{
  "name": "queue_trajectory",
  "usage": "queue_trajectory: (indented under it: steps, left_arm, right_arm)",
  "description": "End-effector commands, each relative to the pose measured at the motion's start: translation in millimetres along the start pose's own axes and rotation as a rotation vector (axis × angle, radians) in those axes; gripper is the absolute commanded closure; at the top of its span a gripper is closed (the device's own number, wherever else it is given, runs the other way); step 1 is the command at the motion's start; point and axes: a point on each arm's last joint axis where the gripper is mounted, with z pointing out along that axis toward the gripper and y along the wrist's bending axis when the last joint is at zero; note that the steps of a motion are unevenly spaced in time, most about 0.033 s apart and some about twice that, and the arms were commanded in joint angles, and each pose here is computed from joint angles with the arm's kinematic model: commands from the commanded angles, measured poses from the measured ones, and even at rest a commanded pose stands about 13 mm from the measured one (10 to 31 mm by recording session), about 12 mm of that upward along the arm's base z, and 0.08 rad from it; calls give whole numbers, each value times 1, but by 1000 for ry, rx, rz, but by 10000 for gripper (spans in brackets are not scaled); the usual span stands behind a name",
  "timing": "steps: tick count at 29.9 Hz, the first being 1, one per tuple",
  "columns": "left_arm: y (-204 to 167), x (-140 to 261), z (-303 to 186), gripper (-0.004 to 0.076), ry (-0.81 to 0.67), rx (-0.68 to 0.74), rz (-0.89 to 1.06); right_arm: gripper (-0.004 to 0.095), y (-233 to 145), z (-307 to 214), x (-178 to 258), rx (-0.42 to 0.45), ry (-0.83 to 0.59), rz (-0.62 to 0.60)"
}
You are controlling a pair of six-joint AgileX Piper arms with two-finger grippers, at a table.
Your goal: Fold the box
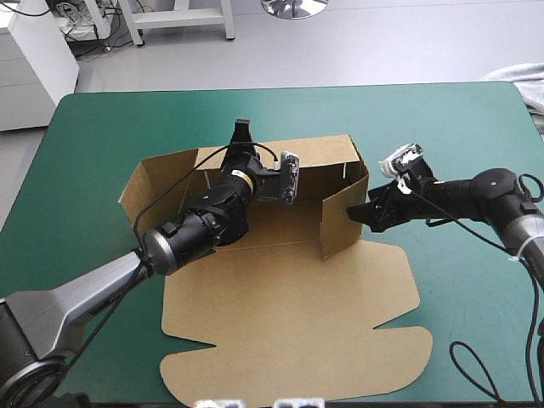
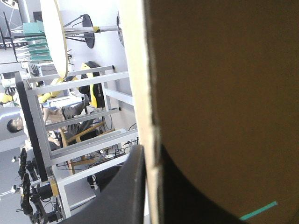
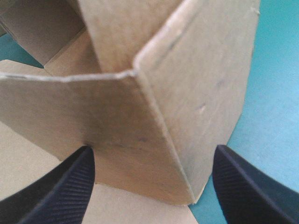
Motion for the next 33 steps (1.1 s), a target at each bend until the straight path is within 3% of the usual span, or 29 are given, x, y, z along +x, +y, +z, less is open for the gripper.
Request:
queue_trajectory:
  steps: [1, 4, 13, 16, 21, 29, 33]
  left_arm:
    - [0, -5, -4, 734, -40, 31, -29]
    - [-2, -6, -3, 734, -43, 44, -41]
    - [-6, -12, -4, 734, -96, 93, -80]
    - [-9, -12, -5, 734, -93, 127, -103]
    - [-15, -16, -6, 734, -137, 196, -72]
    - [-20, -18, -8, 733, -166, 245, -22]
    - [-17, -17, -10, 710, -175, 233, -23]
  right_arm:
    - [242, 18, -1, -24, 39, -94, -63]
    - [242, 21, 6, -30, 105, -111, -70]
    - [293, 23, 12, -37, 177, -152, -51]
    - [369, 23, 12, -37, 174, -153, -36]
    - [607, 27, 13, -35, 129, -138, -28]
    - [893, 28, 13, -35, 120, -135, -26]
    - [925, 28, 13, -35, 126, -138, -23]
